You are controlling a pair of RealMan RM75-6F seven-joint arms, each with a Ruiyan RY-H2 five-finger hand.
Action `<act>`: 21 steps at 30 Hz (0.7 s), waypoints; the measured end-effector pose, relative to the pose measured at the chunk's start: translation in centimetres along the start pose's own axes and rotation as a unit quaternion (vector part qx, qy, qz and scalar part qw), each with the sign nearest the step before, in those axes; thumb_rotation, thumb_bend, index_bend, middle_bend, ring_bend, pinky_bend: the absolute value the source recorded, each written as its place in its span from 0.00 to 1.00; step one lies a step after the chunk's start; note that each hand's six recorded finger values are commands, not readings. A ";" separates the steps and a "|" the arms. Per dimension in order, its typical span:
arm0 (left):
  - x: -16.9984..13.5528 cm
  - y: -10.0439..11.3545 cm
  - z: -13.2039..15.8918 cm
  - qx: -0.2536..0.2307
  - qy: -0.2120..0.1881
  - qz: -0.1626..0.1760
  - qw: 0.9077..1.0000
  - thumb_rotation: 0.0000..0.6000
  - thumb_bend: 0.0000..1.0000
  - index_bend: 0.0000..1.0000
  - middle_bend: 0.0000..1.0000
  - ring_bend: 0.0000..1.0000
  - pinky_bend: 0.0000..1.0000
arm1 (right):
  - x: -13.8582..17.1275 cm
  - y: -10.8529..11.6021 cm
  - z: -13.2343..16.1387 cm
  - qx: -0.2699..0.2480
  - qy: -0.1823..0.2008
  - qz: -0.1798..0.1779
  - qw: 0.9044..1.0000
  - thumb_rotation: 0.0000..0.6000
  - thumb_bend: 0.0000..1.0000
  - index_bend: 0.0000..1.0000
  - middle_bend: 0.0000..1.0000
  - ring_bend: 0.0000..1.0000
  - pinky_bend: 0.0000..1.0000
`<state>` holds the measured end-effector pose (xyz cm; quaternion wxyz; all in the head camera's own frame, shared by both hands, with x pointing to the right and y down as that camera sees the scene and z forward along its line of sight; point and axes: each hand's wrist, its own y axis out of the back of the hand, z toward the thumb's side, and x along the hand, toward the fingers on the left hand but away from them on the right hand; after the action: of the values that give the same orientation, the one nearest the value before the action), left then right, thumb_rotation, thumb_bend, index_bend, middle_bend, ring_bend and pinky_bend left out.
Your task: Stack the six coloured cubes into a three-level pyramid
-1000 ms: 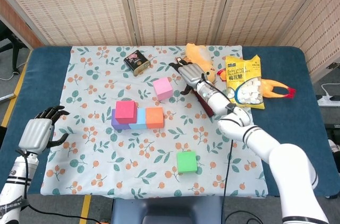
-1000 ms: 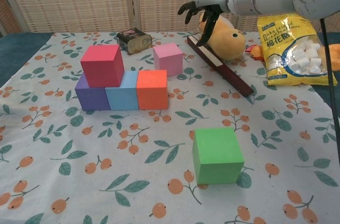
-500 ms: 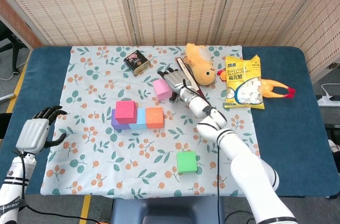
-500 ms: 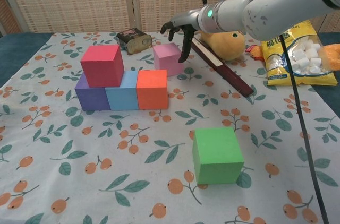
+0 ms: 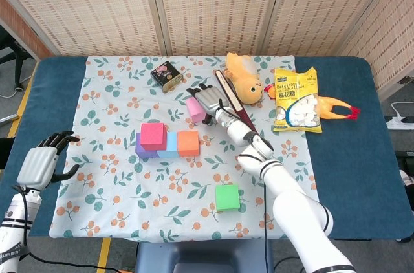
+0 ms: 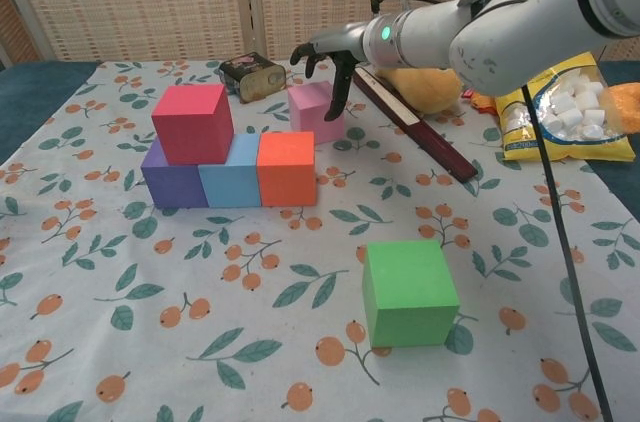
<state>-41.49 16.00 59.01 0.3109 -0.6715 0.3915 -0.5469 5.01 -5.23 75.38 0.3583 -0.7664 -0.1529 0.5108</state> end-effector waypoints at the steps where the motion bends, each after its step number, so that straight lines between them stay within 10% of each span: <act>1: 0.0 0.0 0.1 -0.001 -0.002 0.000 1.000 1.00 0.29 0.27 0.16 0.16 0.26 | 0.1 -0.1 -0.1 0.000 0.002 0.002 1.000 1.00 0.00 0.07 0.14 0.00 0.15; 21: 0.0 0.0 0.9 -0.008 -0.022 -0.001 1.000 1.00 0.29 0.26 0.15 0.16 0.26 | 2.8 -1.9 -3.7 0.007 0.036 0.010 0.999 1.00 0.00 0.08 0.25 0.00 0.15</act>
<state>-40.57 16.03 58.84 0.3140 -0.6862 0.3880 -0.5291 9.78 -3.71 75.67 0.3634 -0.7833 -0.1287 0.4877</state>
